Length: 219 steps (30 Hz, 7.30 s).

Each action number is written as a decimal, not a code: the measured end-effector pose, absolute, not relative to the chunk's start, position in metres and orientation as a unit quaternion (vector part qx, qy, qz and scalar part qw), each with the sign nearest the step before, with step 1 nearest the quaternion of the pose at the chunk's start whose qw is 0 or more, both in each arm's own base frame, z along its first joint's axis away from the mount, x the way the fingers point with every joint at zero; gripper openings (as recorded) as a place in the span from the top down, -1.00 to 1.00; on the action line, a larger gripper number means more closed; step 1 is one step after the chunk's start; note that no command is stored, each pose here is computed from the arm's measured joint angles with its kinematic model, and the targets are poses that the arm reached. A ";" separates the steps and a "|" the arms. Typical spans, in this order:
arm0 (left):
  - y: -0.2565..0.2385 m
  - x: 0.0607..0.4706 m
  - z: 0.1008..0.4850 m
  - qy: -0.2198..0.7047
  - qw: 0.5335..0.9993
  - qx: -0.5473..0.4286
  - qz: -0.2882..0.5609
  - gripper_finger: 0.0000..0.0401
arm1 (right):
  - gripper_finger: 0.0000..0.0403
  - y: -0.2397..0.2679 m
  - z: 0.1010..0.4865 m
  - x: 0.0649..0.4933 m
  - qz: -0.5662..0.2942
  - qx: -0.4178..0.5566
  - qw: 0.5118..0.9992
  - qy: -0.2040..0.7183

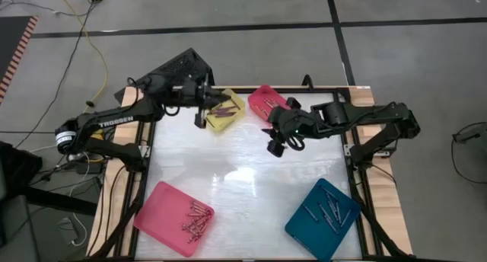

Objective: Sort crayons
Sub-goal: Put the blue crayon into the blue bin, then return to Home Position

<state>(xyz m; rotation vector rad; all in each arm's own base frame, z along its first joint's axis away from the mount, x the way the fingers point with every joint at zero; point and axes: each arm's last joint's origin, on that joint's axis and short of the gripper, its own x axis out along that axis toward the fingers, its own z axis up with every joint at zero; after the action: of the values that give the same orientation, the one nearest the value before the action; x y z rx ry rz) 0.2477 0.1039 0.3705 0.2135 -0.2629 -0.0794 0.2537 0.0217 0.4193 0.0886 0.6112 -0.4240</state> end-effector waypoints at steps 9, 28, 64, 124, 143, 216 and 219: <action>0.082 0.252 0.354 -0.028 0.995 0.023 -0.090 1.00 | 0.25 0.000 0.382 0.229 -0.294 0.063 0.825 0.478; 0.051 0.186 0.380 0.002 0.999 0.012 -0.046 1.00 | 0.25 -0.065 0.245 0.235 -0.195 0.098 0.879 0.424; 0.047 0.176 0.325 0.056 0.996 -0.058 0.029 1.00 | 0.39 -0.084 0.135 0.251 -0.156 0.122 0.841 0.503; 0.047 0.175 0.316 0.096 0.984 -0.142 0.042 1.00 | 0.98 0.154 0.248 0.145 -0.125 0.455 0.693 0.545; 0.047 0.173 0.310 0.127 0.979 -0.150 0.047 1.00 | 0.54 0.180 0.207 0.165 -0.147 0.382 0.704 0.581; -0.022 0.081 0.247 -0.173 0.955 -0.178 -0.165 1.00 | 0.47 0.009 0.273 0.047 0.072 0.137 0.987 -0.040; -0.021 0.077 0.234 -0.186 0.952 -0.179 -0.166 1.00 | 0.47 0.010 0.269 0.051 0.072 0.137 0.987 -0.042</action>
<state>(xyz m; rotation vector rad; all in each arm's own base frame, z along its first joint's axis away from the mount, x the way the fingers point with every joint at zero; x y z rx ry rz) 0.0767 -0.0207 0.2335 -0.3633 -0.3780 -0.3383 0.0508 0.0098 0.2685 0.2746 -0.0847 0.1447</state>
